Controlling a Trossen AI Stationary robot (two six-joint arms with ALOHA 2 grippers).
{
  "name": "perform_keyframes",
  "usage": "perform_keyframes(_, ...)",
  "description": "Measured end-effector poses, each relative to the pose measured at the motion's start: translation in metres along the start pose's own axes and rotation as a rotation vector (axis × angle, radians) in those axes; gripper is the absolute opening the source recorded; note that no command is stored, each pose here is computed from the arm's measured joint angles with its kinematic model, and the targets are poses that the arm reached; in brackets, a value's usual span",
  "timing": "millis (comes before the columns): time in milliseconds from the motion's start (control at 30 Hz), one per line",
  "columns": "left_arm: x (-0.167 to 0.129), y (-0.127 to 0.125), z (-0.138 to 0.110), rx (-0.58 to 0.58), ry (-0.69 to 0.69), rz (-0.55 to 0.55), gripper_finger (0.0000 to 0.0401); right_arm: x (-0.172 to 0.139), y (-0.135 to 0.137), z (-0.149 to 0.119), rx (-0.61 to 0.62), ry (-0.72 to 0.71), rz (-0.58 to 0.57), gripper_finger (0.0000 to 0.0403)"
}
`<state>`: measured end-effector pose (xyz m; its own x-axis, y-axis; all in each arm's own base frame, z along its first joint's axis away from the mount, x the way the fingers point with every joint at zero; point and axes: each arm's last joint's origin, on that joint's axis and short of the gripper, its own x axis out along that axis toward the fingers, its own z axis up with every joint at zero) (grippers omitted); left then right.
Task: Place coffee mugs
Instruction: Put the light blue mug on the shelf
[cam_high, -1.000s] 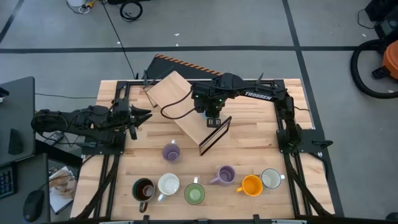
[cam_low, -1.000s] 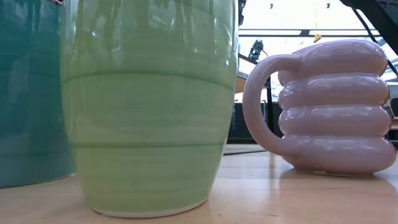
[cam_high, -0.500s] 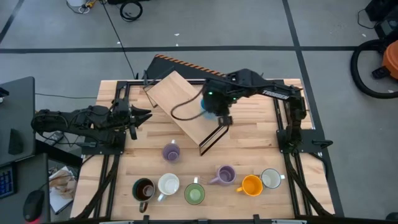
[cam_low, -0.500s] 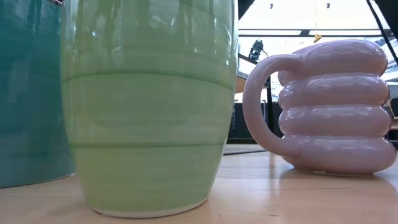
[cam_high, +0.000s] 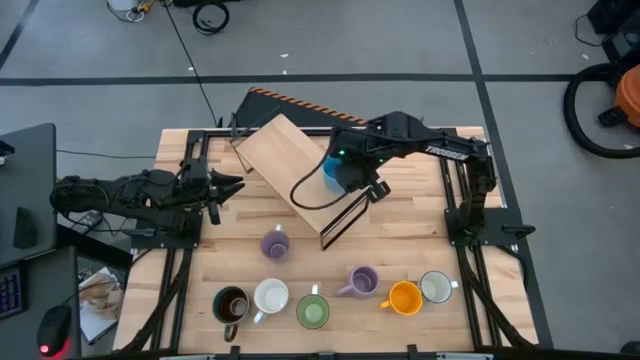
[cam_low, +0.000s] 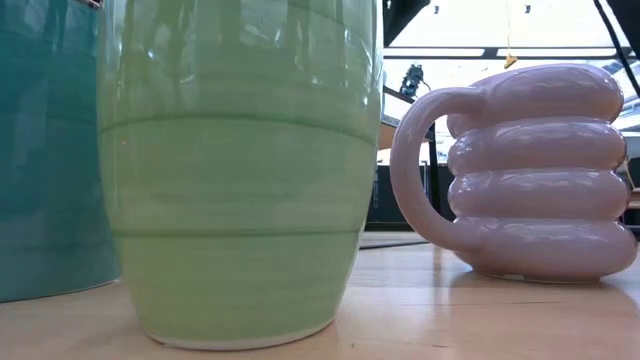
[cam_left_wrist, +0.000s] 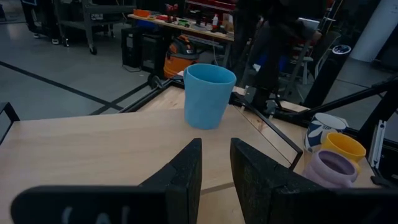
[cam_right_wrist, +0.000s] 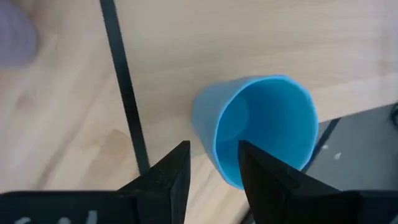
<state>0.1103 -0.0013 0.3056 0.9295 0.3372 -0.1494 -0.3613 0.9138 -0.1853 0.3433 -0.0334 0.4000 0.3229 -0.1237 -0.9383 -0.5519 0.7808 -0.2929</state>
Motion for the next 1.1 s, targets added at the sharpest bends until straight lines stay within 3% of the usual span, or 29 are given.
perform_keyframes(367, 0.0, 0.0, 0.0, 0.002, 0.003, 0.001, 0.0089, 0.037, 0.003, -0.006, -0.054, 0.162, 0.01, 0.0137)
perform_keyframes(600, 0.0, 0.0, 0.0, 0.001, 0.002, 0.001, 0.0089, 0.047, 0.001, -0.003, -0.081, 0.147, -0.013, 0.0119)
perform_keyframes(967, 0.0, 0.0, 0.0, 0.0, 0.001, 0.0, 0.0089, 0.048, 0.002, 0.001, 0.099, 0.055, 0.052, 0.0034)
perform_keyframes(1100, 0.0, 0.0, 0.0, 0.0, 0.0, 0.0, 0.0089, 0.048, 0.002, 0.002, 0.171, 0.043, 0.052, 0.0026)
